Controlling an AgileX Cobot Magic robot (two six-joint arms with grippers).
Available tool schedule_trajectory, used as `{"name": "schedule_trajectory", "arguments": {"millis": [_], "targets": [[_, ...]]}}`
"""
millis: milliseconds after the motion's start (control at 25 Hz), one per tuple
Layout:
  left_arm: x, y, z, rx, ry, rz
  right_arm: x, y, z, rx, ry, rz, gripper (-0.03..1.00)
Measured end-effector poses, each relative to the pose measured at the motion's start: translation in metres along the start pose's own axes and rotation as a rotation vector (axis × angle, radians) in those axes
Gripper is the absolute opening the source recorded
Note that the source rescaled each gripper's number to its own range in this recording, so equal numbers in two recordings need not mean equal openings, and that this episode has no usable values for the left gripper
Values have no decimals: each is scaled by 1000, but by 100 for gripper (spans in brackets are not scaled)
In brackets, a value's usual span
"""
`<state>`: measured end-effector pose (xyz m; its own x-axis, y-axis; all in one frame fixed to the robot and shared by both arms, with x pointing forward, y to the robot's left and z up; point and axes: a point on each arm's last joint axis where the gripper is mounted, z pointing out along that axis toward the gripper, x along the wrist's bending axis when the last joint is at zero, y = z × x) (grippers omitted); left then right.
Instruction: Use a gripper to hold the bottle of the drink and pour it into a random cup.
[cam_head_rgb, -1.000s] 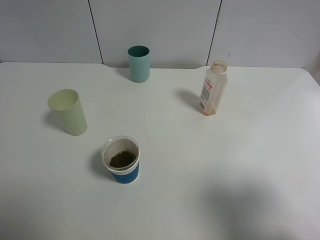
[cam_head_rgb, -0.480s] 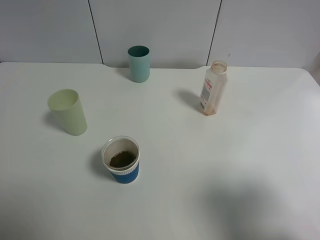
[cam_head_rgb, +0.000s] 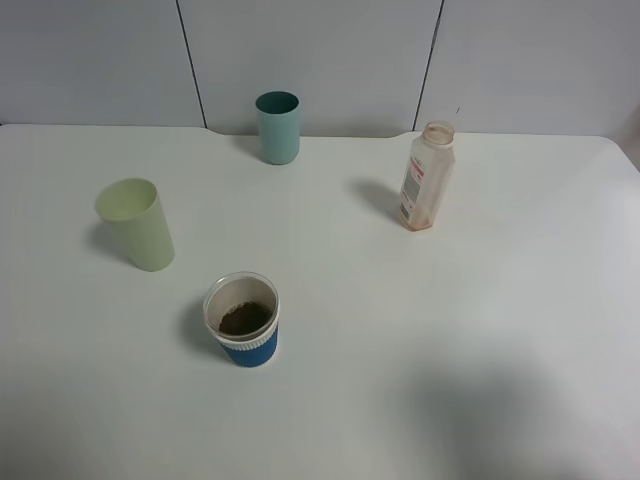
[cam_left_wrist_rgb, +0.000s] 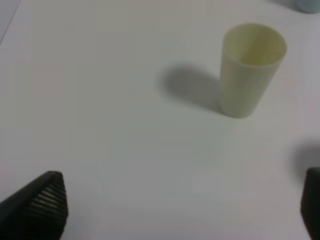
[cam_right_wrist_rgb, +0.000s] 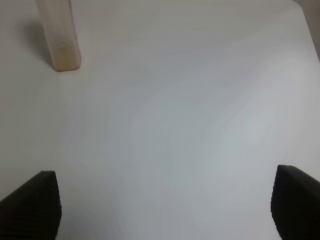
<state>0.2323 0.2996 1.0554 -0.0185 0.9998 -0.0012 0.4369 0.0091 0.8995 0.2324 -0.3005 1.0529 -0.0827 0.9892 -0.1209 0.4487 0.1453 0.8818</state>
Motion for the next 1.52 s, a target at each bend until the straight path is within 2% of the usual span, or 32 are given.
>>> {"name": "schedule_trajectory", "arguments": {"millis": [320,1520], "targets": [[0,0,0,0,1,0,1,0,0,13,-87,52,74],[0,0,0,0,1,0,1,0,0,13,-89,52,74]]}}
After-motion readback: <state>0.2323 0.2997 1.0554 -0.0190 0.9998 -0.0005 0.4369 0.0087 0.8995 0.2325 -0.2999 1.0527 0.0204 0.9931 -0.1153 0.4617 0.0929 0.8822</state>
